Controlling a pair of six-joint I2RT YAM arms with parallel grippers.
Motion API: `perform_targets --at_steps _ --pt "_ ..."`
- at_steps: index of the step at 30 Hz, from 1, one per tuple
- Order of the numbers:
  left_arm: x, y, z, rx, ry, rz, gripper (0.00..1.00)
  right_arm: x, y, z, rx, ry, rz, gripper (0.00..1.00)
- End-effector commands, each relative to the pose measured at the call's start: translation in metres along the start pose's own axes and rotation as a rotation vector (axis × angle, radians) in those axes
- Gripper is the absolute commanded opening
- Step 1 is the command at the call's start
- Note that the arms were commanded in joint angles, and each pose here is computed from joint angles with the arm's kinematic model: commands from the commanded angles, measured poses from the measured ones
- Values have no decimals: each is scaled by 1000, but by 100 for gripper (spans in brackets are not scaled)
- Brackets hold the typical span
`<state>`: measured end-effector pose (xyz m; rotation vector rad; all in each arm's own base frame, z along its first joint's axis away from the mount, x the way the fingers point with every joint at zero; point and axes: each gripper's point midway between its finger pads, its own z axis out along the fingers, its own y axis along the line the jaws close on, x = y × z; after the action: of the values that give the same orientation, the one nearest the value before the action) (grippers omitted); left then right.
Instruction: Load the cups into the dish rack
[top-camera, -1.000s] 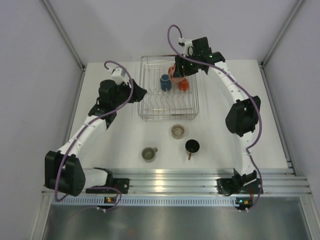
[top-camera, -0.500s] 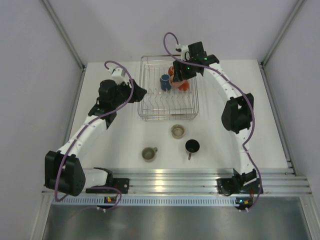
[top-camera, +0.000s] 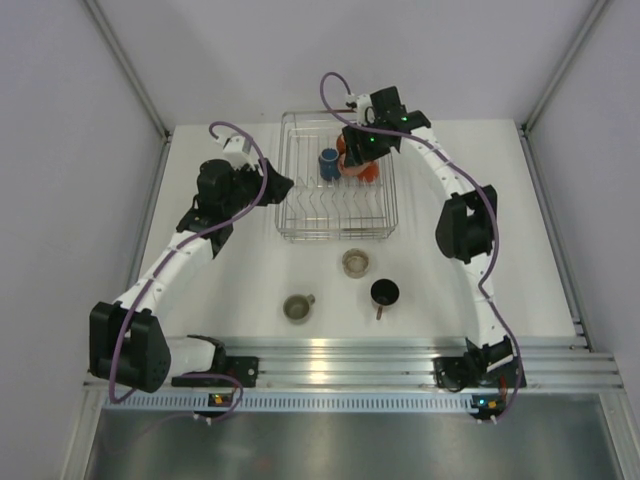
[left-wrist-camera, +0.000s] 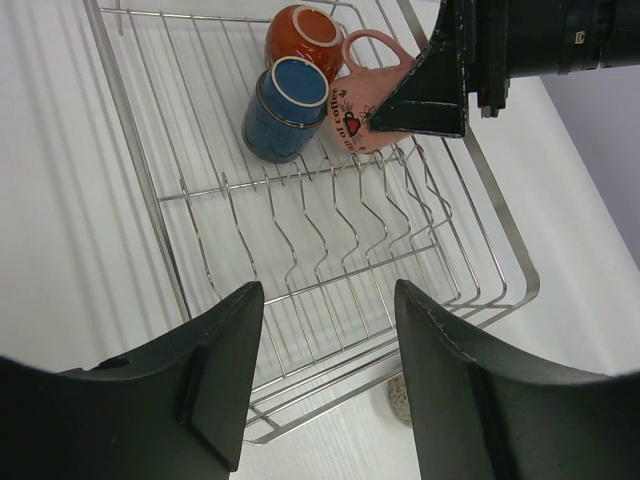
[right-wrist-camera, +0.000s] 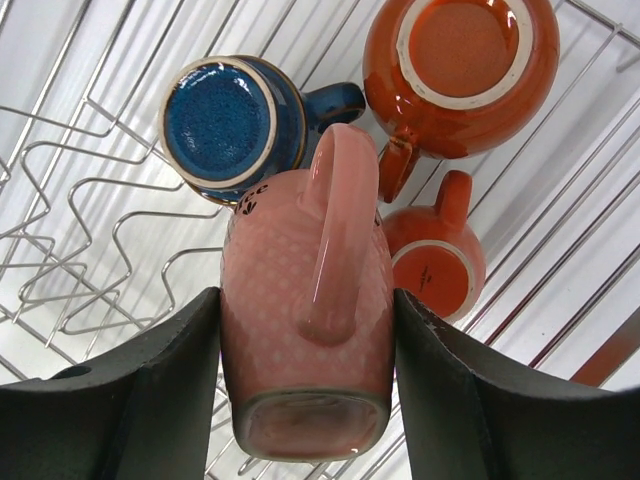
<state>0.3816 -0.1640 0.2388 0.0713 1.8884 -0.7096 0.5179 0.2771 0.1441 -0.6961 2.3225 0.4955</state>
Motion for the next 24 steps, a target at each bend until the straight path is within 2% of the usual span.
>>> perform_targets --at_steps 1,24 --pt "-22 -8 -9 16 -67 30 60 -15 14 -7 0 -22 -55 0" --pt "-18 -7 -10 17 -67 30 61 9 16 23 27 64 -111 0"
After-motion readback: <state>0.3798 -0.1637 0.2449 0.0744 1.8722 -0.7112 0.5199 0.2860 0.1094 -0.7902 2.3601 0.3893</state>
